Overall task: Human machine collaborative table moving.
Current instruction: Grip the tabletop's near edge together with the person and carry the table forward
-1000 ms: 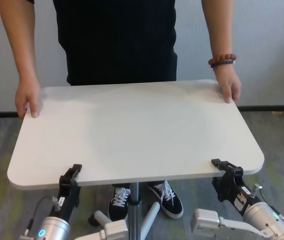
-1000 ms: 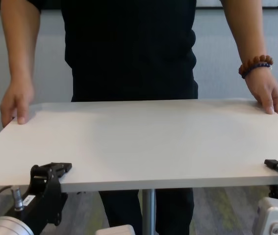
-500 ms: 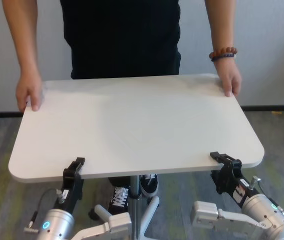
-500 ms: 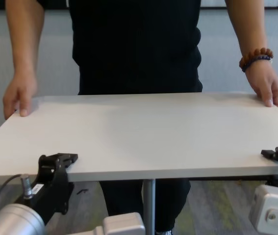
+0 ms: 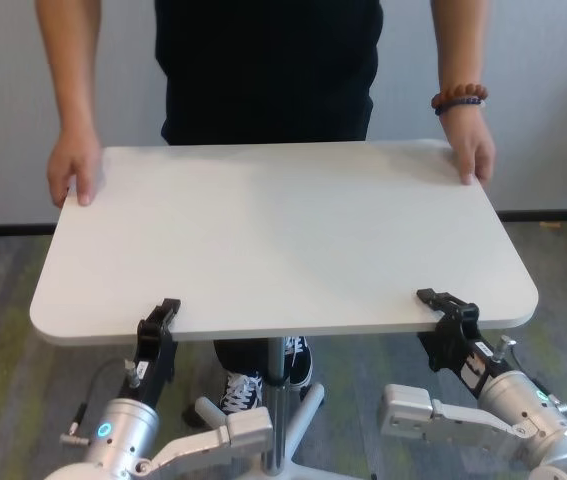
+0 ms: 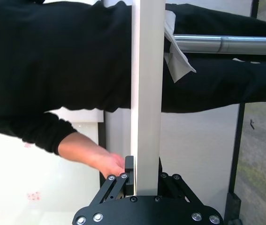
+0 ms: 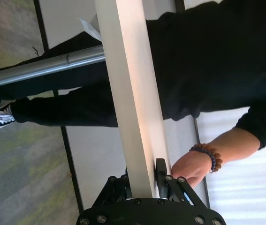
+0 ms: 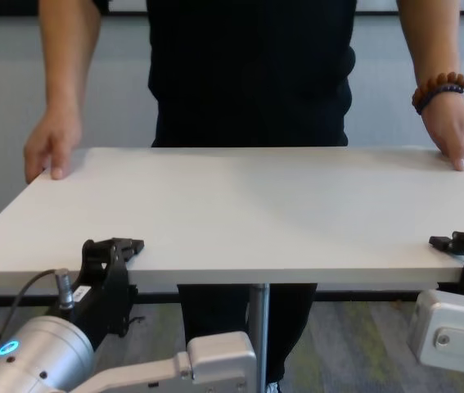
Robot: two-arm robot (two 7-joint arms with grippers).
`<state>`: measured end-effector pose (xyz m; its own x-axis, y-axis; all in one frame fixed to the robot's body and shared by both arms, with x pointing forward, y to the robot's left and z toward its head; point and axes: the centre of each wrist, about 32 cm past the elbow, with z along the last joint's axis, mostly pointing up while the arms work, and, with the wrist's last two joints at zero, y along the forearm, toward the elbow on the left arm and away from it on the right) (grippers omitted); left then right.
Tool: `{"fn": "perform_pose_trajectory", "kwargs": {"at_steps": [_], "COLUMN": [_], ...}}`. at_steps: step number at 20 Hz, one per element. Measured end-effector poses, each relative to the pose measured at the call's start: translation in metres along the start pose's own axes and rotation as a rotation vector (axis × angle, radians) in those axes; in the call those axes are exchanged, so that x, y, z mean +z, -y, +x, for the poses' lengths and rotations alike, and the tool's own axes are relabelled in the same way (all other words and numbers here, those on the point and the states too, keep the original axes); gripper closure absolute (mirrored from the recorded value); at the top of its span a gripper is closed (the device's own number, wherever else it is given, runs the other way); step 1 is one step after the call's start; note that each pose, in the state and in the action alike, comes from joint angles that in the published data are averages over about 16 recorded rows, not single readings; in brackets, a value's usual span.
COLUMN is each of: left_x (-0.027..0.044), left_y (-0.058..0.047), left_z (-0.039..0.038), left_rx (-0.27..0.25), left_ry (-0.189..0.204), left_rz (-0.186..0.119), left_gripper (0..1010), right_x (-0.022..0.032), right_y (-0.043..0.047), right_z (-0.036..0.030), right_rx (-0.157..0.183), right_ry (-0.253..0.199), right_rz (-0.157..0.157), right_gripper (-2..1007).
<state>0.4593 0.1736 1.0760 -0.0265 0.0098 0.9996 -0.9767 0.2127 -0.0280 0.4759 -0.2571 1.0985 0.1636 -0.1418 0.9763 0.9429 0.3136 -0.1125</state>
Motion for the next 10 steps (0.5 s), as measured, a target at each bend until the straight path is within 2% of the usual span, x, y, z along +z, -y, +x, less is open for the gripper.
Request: {"fn": "perform_pose_trajectory", "kwargs": {"at_steps": [10], "left_x": [0.0014], "left_y": [0.016], "left_z": [-0.0006], "left_rx": [0.007], "left_ry": [0.007], "left_rz": [-0.001], "left_gripper": [776], "right_x": [-0.0036], "right_y": [-0.0164], "right_z": [0.0002], "right_rx": [-0.001], "right_ry": [0.0], "right_rz": [0.008], "right_gripper": [742]}}
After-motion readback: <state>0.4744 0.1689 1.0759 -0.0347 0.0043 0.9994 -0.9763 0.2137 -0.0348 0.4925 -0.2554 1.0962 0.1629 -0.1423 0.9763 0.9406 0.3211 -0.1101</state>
